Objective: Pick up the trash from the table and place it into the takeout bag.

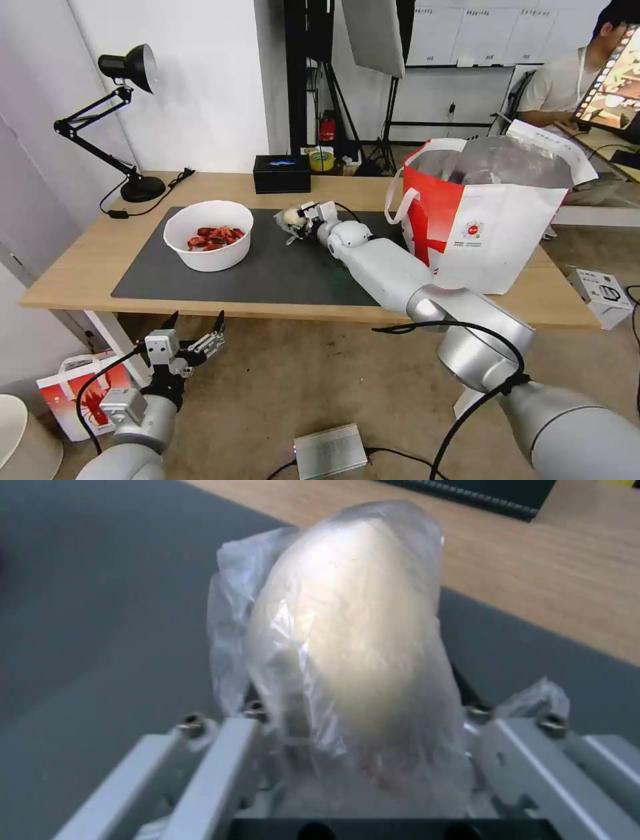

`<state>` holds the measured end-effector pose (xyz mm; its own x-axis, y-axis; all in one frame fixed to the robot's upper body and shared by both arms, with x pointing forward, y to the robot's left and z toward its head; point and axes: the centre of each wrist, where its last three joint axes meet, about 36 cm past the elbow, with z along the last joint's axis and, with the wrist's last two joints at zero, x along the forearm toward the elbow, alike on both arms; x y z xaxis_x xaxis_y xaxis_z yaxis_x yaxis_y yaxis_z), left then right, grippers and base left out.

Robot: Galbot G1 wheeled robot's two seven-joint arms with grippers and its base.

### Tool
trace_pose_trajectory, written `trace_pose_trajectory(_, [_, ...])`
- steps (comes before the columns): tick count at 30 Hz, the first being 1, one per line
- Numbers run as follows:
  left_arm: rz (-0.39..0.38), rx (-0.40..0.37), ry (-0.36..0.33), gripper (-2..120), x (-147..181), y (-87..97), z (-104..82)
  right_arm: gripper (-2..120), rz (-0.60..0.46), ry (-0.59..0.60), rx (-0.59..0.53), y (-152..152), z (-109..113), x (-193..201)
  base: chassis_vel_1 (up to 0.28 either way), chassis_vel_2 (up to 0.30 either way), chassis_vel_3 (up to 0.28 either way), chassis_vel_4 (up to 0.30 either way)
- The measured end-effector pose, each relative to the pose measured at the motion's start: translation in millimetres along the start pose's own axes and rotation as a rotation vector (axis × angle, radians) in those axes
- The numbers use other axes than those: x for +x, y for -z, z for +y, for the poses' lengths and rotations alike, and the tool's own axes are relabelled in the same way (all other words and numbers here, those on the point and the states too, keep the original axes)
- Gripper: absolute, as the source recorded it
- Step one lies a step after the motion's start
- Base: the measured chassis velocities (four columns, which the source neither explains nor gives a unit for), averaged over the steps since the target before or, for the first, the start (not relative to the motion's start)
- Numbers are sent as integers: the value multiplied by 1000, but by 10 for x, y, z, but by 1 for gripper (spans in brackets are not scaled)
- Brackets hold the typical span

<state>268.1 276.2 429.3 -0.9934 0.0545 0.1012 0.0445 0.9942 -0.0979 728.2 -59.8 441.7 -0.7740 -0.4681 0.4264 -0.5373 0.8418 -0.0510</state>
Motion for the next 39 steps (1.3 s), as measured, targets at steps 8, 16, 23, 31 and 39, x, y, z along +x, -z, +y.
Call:
trace_pose_trajectory(8, [-1,2,-10,100,-57,18,49,7,-34,-3,-4,119,-22,17,0,0,0,0])
trace_pose_trajectory(16, [1,4,-7,100,-72,25,81,6,-114,1,-28,420,19,86,0,0,0,0])
trace_pose_trajectory(23, [-1,5,-3,100,-57,39,89,5,-203,-17,-56,910,106,319,0,0,0,0])
trace_pose_trajectory(31, [-3,9,2,100,-53,39,87,5,-211,-140,-102,1413,229,897,0,0,0,0])
trace_pose_trajectory(39, [-2,7,5,100,-34,46,93,5,-186,-251,-131,1614,184,1466,0,0,0,0])
